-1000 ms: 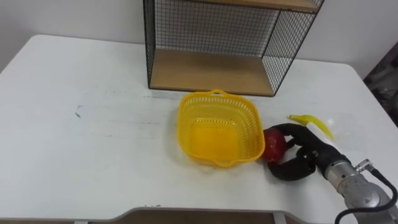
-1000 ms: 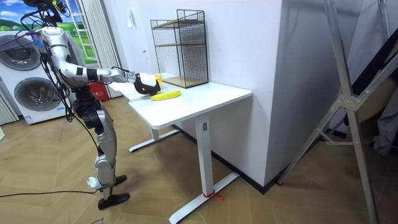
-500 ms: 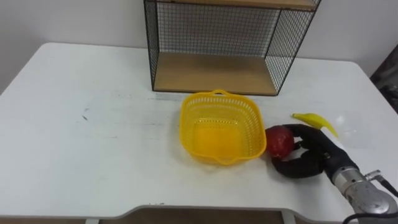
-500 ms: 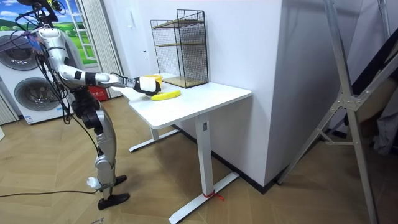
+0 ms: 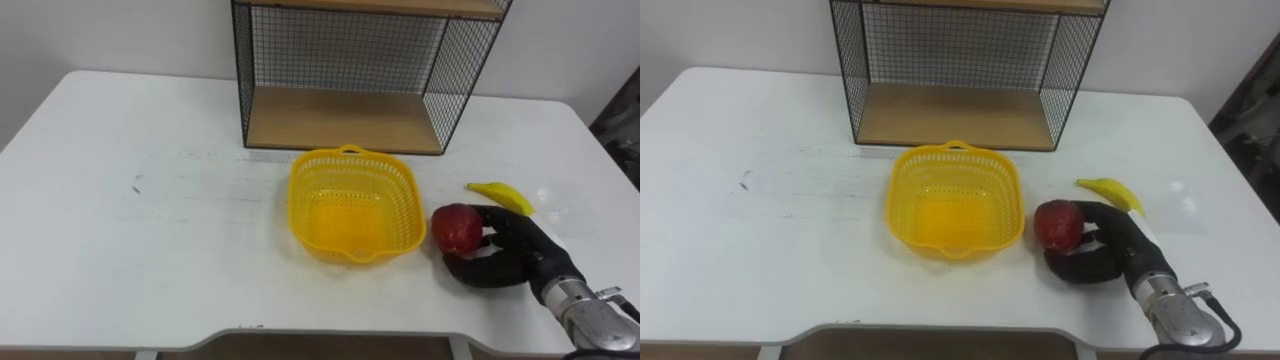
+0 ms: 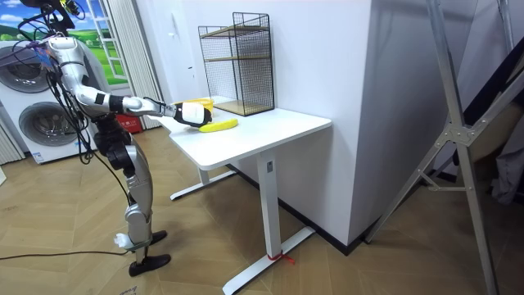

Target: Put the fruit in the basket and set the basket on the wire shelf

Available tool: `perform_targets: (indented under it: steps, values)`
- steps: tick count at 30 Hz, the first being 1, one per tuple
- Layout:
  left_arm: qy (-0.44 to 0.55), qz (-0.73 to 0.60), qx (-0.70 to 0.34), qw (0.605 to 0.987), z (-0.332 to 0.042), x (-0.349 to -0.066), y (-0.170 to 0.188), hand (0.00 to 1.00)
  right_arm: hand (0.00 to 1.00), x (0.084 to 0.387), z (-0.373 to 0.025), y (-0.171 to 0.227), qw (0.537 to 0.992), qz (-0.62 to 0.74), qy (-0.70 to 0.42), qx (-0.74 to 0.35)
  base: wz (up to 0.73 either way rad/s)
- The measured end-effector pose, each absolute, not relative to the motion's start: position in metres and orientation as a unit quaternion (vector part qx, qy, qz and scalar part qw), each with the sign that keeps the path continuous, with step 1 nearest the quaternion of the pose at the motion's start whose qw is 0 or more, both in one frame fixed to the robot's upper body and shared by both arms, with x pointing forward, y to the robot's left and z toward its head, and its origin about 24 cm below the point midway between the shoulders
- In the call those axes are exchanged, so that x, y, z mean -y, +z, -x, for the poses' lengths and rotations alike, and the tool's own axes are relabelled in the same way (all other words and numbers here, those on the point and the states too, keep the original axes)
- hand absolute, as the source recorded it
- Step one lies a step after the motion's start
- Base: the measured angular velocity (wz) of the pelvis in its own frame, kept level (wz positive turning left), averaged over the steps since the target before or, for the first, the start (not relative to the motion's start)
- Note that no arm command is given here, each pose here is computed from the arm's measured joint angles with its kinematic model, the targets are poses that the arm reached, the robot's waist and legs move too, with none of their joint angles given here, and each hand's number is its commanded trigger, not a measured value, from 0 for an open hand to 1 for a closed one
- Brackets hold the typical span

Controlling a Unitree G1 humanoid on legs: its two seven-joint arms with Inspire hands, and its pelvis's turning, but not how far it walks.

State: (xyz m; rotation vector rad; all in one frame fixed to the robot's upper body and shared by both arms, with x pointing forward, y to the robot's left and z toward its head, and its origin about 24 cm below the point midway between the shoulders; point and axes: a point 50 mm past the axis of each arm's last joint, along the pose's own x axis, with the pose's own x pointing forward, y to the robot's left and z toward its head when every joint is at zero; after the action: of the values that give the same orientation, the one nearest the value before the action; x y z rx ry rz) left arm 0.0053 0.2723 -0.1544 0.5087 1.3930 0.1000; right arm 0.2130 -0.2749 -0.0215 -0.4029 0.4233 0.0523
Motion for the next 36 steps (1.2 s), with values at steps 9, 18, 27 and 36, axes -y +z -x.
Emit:
perform_targets:
  steps: [9,18,27,36]
  values:
    - [0.039,-0.228,-0.627,0.744,-0.006,-0.267,-0.156,0.00,1.00,0.261,-0.229,0.018,0.968,0.218,0.033,-0.116,0.00]
    - [0.032,-0.231,-0.627,0.743,-0.005,-0.266,-0.156,0.00,1.00,0.244,-0.237,0.055,0.965,0.255,0.054,-0.033,0.00]
    - [0.030,-0.229,-0.630,0.741,-0.006,-0.264,-0.158,0.00,1.00,0.235,-0.238,0.060,0.964,0.256,0.069,-0.018,0.00]
    - [0.030,-0.230,-0.625,0.746,-0.015,-0.264,-0.158,0.00,1.00,0.222,-0.242,0.074,0.952,0.293,0.087,0.014,-0.01]
